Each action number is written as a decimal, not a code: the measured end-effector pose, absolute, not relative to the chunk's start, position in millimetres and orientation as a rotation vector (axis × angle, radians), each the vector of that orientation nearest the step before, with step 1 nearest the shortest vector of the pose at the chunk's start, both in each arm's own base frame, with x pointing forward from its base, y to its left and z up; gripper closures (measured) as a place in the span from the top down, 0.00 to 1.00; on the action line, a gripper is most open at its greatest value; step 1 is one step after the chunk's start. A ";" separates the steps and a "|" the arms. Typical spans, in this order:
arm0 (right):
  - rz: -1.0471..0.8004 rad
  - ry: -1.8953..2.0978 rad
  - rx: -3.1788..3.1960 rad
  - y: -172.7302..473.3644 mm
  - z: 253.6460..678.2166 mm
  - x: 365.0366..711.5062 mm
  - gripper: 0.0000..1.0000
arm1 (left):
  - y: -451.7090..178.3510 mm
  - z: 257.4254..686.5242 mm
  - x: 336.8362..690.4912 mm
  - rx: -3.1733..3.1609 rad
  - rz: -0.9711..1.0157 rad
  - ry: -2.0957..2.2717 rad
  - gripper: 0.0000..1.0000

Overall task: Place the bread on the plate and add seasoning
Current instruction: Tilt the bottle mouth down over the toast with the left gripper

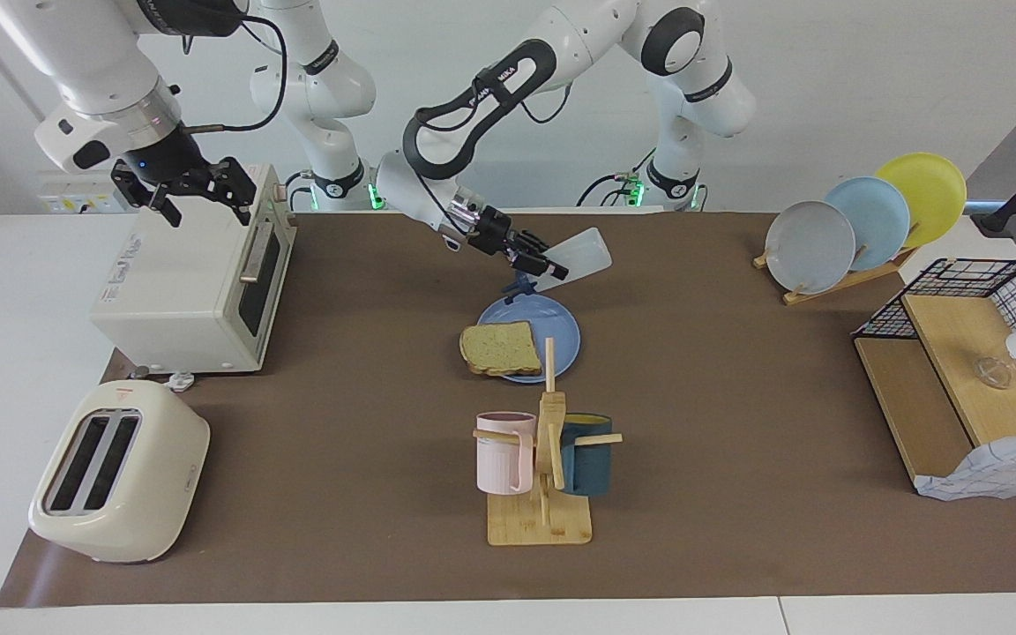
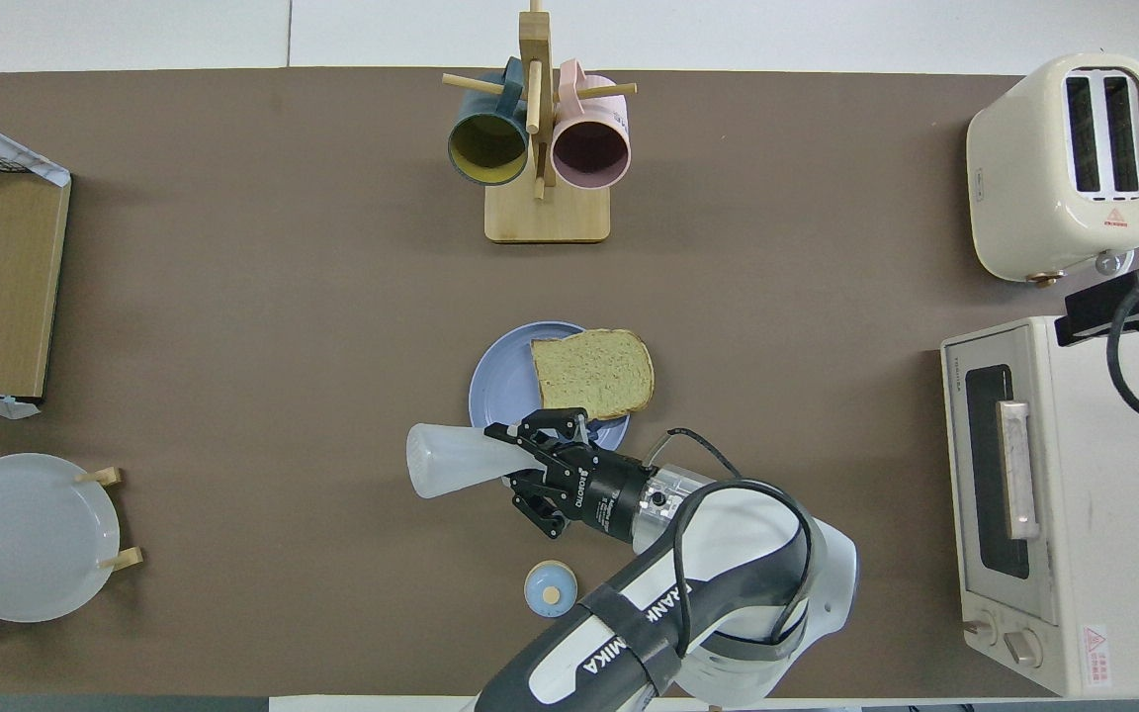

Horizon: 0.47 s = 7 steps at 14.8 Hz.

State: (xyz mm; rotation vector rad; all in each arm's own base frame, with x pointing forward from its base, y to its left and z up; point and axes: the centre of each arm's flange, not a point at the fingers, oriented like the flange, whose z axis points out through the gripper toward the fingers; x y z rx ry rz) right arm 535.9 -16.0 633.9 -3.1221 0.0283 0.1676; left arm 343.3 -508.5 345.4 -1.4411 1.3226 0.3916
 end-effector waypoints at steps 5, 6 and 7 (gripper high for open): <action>0.168 0.028 -3.122 -16.0 633.9 535.9 1.00 | -463.4 342.3 413.5 -1.538 0.428 1.260 0.34; 0.168 0.028 -3.122 -16.0 633.9 535.9 1.00 | -450.5 340.2 432.3 -1.560 0.430 1.247 0.34; 0.168 0.028 -3.122 -16.0 633.9 535.9 1.00 | -436.4 337.3 449.7 -1.581 0.439 1.231 0.34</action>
